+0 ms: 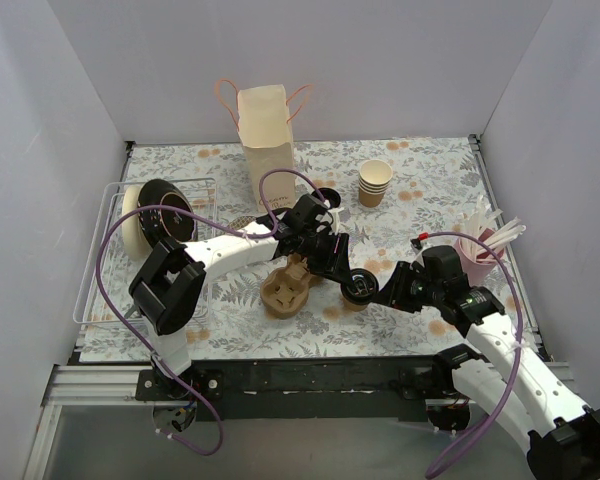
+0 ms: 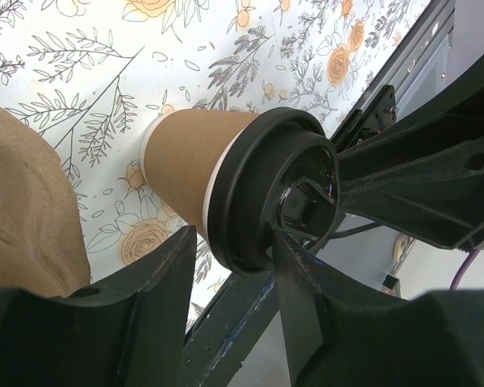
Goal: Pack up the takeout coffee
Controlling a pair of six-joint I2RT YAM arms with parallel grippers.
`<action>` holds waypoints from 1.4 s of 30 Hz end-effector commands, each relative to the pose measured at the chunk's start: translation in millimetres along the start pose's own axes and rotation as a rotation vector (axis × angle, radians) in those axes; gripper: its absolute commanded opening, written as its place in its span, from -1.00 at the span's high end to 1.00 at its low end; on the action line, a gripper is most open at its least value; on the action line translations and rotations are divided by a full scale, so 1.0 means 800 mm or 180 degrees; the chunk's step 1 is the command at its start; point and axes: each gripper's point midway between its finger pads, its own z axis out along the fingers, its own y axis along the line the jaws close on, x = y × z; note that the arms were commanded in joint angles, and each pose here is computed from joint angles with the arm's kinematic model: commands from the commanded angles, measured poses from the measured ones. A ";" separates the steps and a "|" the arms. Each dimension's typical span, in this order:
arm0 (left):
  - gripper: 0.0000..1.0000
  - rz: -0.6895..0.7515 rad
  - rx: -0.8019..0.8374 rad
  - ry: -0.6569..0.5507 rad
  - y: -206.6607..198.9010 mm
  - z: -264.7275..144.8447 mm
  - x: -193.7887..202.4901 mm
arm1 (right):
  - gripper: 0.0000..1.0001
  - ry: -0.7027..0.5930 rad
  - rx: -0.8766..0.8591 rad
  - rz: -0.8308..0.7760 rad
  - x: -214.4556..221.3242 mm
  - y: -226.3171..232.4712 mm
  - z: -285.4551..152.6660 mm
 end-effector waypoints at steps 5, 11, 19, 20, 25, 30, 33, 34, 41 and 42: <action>0.18 -0.0069 -0.0346 0.0248 0.034 0.010 0.040 | 0.32 -0.0099 -0.0079 0.0014 -0.011 0.007 0.008; 0.20 -0.0071 -0.0341 0.0263 0.035 0.011 0.043 | 0.31 -0.0121 -0.0068 0.0064 -0.015 0.008 0.010; 0.22 -0.0093 -0.0328 0.0312 0.037 0.014 0.048 | 0.33 -0.0083 -0.0166 0.0193 -0.011 0.013 0.014; 0.22 -0.0099 -0.0327 0.0325 0.037 0.016 0.050 | 0.33 -0.0079 -0.0165 0.0227 -0.010 0.013 0.015; 0.30 -0.0111 -0.0315 0.0351 0.037 0.019 0.053 | 0.37 -0.0066 -0.0177 0.0339 -0.006 0.010 0.020; 0.32 -0.0128 -0.0327 0.0389 0.041 0.022 0.057 | 0.46 -0.0012 0.0155 0.0441 0.006 -0.020 0.027; 0.33 -0.0139 -0.0347 0.0412 0.045 0.024 0.059 | 0.49 0.0079 0.0428 0.0465 0.019 -0.043 0.027; 0.33 -0.0136 -0.0365 0.0436 0.047 0.025 0.061 | 0.49 0.0102 0.0495 0.0480 0.023 -0.050 0.028; 0.34 -0.0140 -0.0399 0.0496 0.052 0.028 0.064 | 0.49 0.0291 0.0897 0.0659 0.059 -0.093 0.031; 0.34 -0.0140 -0.0403 0.0503 0.052 0.028 0.064 | 0.48 0.0317 0.0923 0.0683 0.064 -0.097 0.032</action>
